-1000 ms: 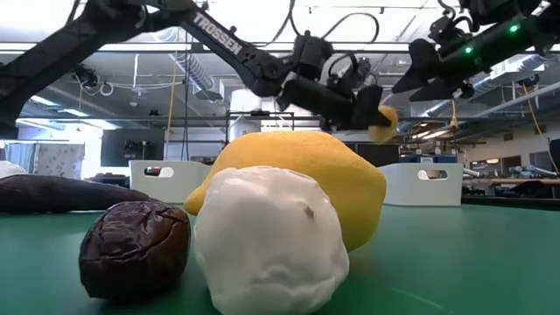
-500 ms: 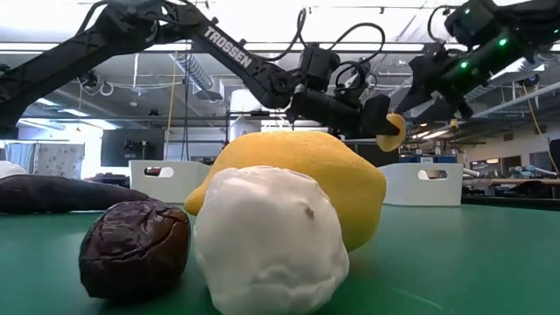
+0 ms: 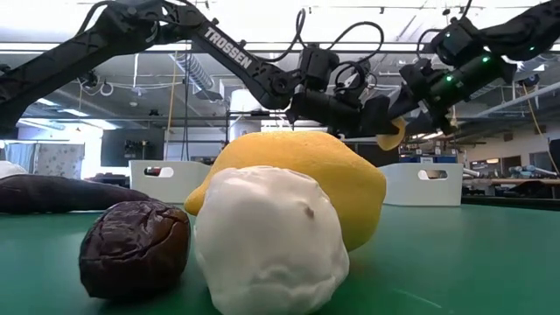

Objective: Sort produce into baskets
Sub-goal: Put the lemon on the right white bin

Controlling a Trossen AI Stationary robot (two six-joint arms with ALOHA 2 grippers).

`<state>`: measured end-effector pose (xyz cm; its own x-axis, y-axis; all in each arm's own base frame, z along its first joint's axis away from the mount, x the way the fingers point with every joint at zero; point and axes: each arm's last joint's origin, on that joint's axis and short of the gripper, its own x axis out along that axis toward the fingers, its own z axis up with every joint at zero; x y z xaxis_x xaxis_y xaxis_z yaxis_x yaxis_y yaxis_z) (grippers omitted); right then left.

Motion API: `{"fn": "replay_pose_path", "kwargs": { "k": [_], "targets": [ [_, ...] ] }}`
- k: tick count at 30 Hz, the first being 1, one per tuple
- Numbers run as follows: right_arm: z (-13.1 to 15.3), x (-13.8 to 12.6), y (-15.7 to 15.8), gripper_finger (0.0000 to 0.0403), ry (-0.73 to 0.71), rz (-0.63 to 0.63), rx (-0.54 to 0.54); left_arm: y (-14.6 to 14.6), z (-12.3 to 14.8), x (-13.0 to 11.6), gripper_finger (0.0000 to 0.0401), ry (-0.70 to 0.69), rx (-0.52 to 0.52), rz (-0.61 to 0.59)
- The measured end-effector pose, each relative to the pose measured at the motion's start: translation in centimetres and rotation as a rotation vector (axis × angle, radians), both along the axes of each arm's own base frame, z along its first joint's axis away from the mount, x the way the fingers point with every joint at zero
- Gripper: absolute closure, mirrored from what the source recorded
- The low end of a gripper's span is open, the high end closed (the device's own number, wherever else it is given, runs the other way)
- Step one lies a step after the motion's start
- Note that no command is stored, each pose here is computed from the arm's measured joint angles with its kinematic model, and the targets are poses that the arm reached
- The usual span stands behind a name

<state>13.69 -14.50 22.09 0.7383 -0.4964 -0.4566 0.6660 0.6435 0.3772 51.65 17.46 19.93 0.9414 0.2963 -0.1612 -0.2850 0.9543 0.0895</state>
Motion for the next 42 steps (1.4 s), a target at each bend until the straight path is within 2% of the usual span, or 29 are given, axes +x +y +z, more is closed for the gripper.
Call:
{"fn": "replay_pose_path", "kwargs": {
  "k": [5, 11, 15, 21, 25, 29, 34, 42],
  "targets": [
    [-0.2, 0.2, -0.3, 0.0107, 0.004, -0.01, -0.003, 0.1, -0.1, 0.0, 0.0162, 0.003, -0.009, 0.01],
    [0.0, 0.3, -0.3, 0.0185, 0.003, -0.012, -0.007, 0.1, 0.0, -0.1, 0.0159, -0.001, -0.014, 0.061],
    [0.3, 0.2, -0.4, 0.0187, 0.023, -0.021, 0.002, 0.2, 0.1, -0.3, 0.0137, 0.038, -0.023, 0.069],
    [3.0, -0.5, -1.6, 0.0188, 0.18, -0.179, -0.073, 1.1, 0.3, -1.9, 0.0096, 0.241, -0.077, 0.105],
    [4.1, -0.9, -2.8, 0.0188, 0.301, -0.237, -0.007, 0.9, 1.3, -2.9, 0.0083, 0.323, -0.108, 0.054],
    [2.9, -0.6, -4.9, 0.0188, 0.399, -0.256, 0.065, 0.3, 2.2, -3.5, 0.0085, 0.368, -0.109, -0.006],
    [0.1, 0.4, -7.6, 0.0188, 0.4, -0.217, 0.145, 0.0, 2.6, -3.6, 0.0101, 0.375, -0.111, -0.022],
    [-2.7, 1.8, -9.8, 0.0174, 0.382, -0.164, 0.143, -0.7, 2.7, -3.4, 0.0114, 0.375, -0.116, -0.061]
  ]
}}
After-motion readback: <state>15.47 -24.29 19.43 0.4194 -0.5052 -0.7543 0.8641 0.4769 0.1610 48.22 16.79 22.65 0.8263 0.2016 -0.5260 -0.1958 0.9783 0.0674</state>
